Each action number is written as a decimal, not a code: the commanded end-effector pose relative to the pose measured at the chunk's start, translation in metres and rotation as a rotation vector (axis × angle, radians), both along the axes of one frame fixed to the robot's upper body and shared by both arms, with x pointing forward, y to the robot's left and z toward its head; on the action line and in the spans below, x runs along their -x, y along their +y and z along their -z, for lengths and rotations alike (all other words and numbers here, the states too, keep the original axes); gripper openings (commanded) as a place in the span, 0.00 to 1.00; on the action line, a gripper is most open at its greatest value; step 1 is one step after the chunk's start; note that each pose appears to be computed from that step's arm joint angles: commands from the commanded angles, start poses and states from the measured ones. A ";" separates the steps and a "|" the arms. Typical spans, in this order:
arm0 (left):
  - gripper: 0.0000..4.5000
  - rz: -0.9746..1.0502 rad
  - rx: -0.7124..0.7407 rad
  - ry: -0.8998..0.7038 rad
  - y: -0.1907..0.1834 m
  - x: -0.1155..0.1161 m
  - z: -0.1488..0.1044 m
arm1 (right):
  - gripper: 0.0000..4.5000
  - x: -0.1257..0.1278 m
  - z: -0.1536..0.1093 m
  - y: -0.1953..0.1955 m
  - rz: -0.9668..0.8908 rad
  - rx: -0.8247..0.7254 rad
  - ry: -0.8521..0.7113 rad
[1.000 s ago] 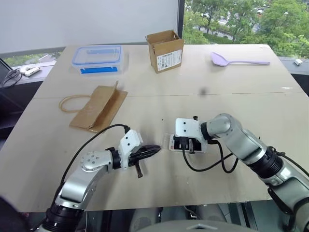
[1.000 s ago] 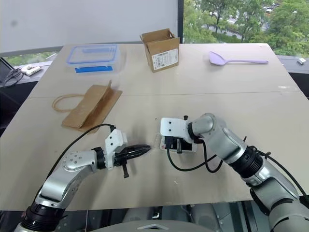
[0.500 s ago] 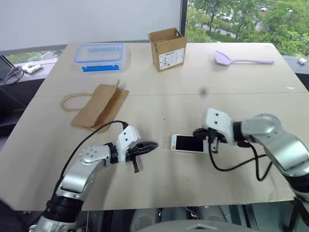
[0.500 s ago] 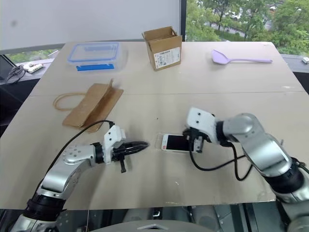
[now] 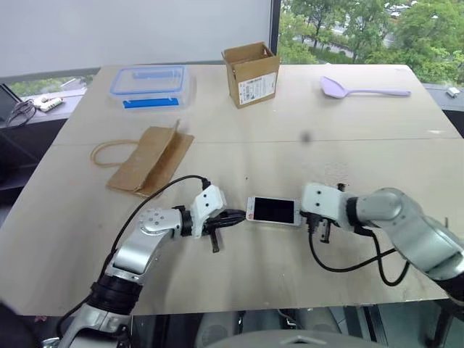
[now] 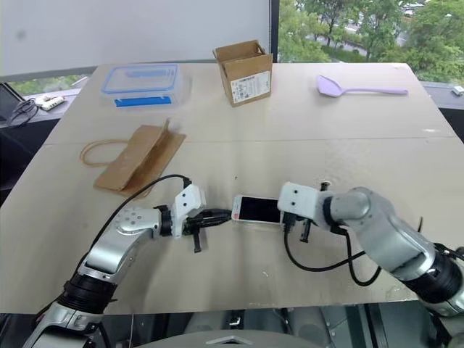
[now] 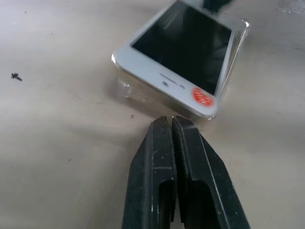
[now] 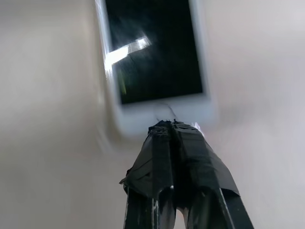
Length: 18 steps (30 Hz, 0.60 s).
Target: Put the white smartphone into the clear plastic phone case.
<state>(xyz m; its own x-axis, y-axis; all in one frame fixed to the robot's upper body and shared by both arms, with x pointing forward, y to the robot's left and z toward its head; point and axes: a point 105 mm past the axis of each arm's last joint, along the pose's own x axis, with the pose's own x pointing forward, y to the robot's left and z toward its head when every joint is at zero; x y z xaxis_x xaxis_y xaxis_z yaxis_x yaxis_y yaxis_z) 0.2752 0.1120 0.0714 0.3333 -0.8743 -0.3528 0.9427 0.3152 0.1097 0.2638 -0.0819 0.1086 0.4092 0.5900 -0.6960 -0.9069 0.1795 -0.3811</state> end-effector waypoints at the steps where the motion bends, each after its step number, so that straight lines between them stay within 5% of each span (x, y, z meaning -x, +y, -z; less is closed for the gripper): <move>1: 0.03 0.052 0.007 0.014 -0.012 0.006 0.003 | 0.00 -0.003 -0.004 0.001 -0.013 0.011 -0.018; 11: 0.03 0.027 0.001 0.010 -0.008 0.006 0.003 | 0.00 -0.007 -0.051 -0.003 0.058 -0.198 -0.040; 18: 0.03 -0.033 0.043 0.011 0.000 0.001 -0.006 | 0.00 -0.017 -0.044 -0.005 0.078 -0.188 -0.042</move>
